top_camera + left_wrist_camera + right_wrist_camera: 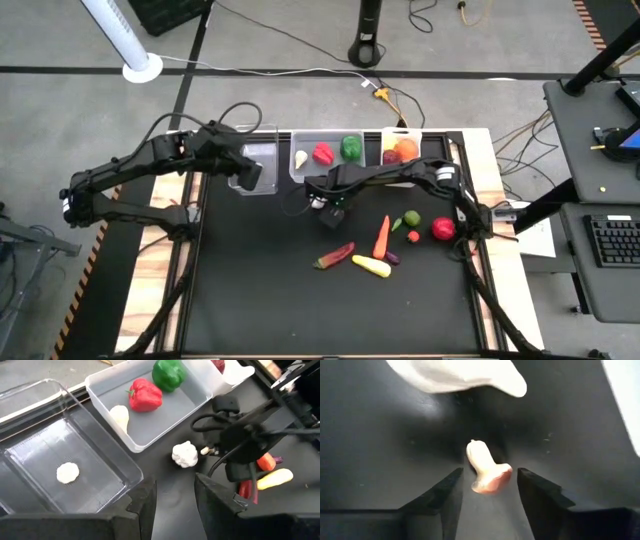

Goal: Sort produce into baskets
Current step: Put the brown mushroom into the glass bin

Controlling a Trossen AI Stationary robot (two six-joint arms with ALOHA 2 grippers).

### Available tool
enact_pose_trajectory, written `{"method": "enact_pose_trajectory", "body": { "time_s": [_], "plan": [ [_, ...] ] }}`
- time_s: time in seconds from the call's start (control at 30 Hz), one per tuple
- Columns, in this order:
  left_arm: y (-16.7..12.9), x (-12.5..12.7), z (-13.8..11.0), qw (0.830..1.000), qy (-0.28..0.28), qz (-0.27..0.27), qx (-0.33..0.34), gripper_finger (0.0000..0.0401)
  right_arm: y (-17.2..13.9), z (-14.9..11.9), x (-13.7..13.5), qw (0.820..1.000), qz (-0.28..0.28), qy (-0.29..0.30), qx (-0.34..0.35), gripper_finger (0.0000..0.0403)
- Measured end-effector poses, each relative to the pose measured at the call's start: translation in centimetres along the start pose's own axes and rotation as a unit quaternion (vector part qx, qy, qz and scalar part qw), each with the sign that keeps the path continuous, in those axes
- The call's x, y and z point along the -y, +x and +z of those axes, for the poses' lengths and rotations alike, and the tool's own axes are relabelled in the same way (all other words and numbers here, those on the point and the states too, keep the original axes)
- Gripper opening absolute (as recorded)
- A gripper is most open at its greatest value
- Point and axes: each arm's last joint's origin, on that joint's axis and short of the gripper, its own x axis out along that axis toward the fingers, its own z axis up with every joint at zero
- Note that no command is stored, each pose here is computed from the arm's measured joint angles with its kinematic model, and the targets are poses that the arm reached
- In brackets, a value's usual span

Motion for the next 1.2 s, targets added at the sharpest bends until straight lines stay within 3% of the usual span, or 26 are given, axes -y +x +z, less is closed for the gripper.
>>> {"method": "enact_pose_trajectory", "body": {
  "time_s": [0.4,0.53,0.7,0.83,1.03,1.1,1.2],
  "plan": [
    [0.1,0.4,0.0,1.000,0.018,-0.014,0.009,0.0115,-0.6,-0.2,-0.1,1.000,0.004,-0.029,0.005,0.0068],
    [0.6,0.9,-0.9,0.998,0.048,-0.025,-0.009,0.0115,-3.0,-0.6,0.2,0.999,0.026,-0.043,0.021,0.0067],
    [2.1,2.0,-2.4,0.995,0.071,-0.068,-0.021,0.0115,-8.1,-1.2,0.7,0.991,0.068,-0.069,0.095,0.0074],
    [3.7,3.4,-3.6,0.988,0.087,-0.125,0.007,0.0115,-12.5,-1.4,1.0,0.970,0.105,-0.085,0.200,0.0070],
    [5.2,5.3,-4.2,0.970,0.098,-0.206,0.087,0.0115,-17.1,-1.5,0.6,0.922,0.144,-0.130,0.335,0.0071],
    [5.6,5.8,-4.0,0.965,0.106,-0.216,0.104,0.0115,-17.7,-1.5,0.1,0.908,0.153,-0.144,0.362,0.0071],
    [6.2,5.8,-4.0,0.970,0.104,-0.189,0.116,0.0115,-18.1,-1.6,-0.5,0.899,0.160,-0.154,0.378,0.0070]
  ]
}}
